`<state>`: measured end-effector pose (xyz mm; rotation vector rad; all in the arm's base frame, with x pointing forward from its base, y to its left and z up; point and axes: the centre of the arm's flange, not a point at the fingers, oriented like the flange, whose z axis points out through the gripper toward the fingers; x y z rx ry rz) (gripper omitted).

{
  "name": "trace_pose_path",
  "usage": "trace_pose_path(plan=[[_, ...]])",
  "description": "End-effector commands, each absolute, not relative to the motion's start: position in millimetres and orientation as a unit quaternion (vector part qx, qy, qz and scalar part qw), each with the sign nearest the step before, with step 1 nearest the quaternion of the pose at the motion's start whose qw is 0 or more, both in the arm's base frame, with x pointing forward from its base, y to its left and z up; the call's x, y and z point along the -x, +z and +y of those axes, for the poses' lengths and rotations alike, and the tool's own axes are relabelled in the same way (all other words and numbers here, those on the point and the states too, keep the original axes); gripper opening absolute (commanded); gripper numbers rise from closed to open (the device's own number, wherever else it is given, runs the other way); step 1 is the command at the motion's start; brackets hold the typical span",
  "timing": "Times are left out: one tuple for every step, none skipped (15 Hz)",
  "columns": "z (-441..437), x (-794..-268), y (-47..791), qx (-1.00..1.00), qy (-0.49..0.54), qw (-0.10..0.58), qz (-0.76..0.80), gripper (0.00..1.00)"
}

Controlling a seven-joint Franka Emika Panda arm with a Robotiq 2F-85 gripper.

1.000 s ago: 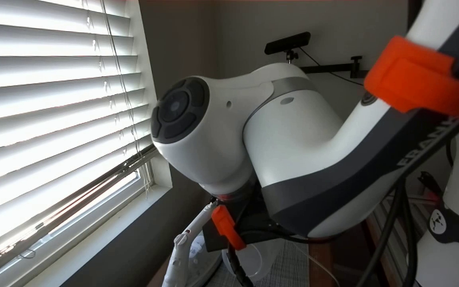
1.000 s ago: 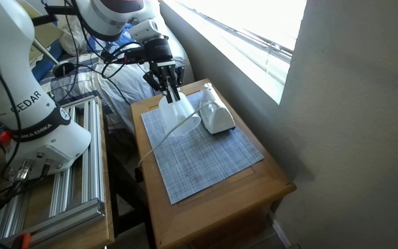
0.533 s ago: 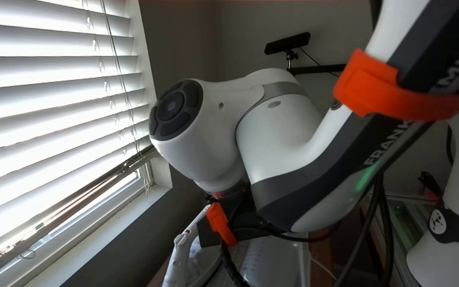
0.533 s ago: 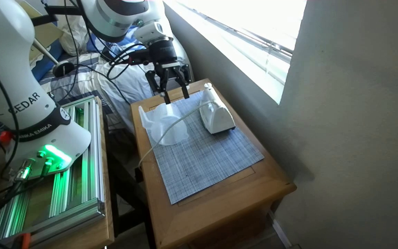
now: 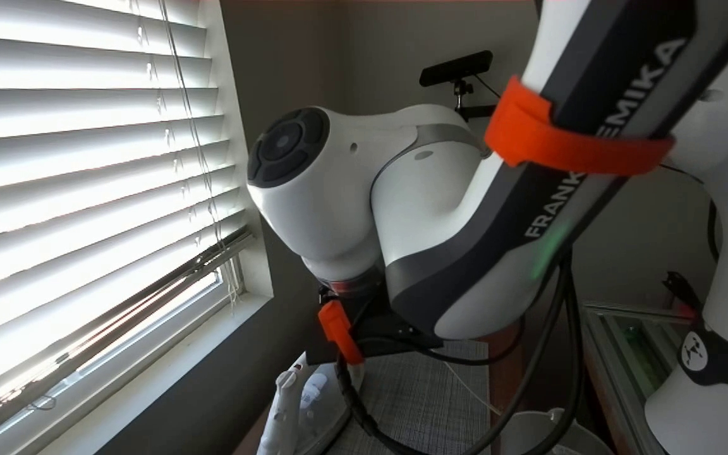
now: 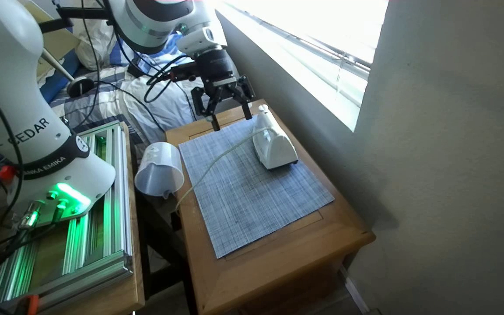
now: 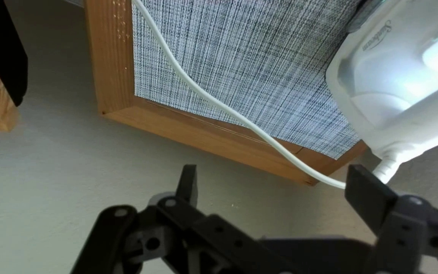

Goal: Place the jug upright.

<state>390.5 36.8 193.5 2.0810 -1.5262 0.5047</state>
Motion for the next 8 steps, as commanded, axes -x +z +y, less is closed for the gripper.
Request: trace_pose_path(plan=[[24.5,-395.0,195.9,-0.771,0.168,0.218,-0.574,1.00],[22.2,-395.7,196.7,-0.772,0.165,0.212,-0.576,1.00],[20.4,-396.4,198.3,-0.775,0.161,0.202,-0.577,1.00],[18.6,-396.6,200.5,-0.779,0.155,0.190,-0.577,1.00],[16.4,-395.9,203.6,-0.785,0.150,0.174,-0.575,1.00],[13.6,-393.7,208.8,-0.796,0.143,0.153,-0.568,1.00],[9.6,-392.1,212.7,-0.803,0.144,0.139,-0.561,1.00],[4.5,-389.5,217.4,-0.811,0.142,0.125,-0.554,1.00]])
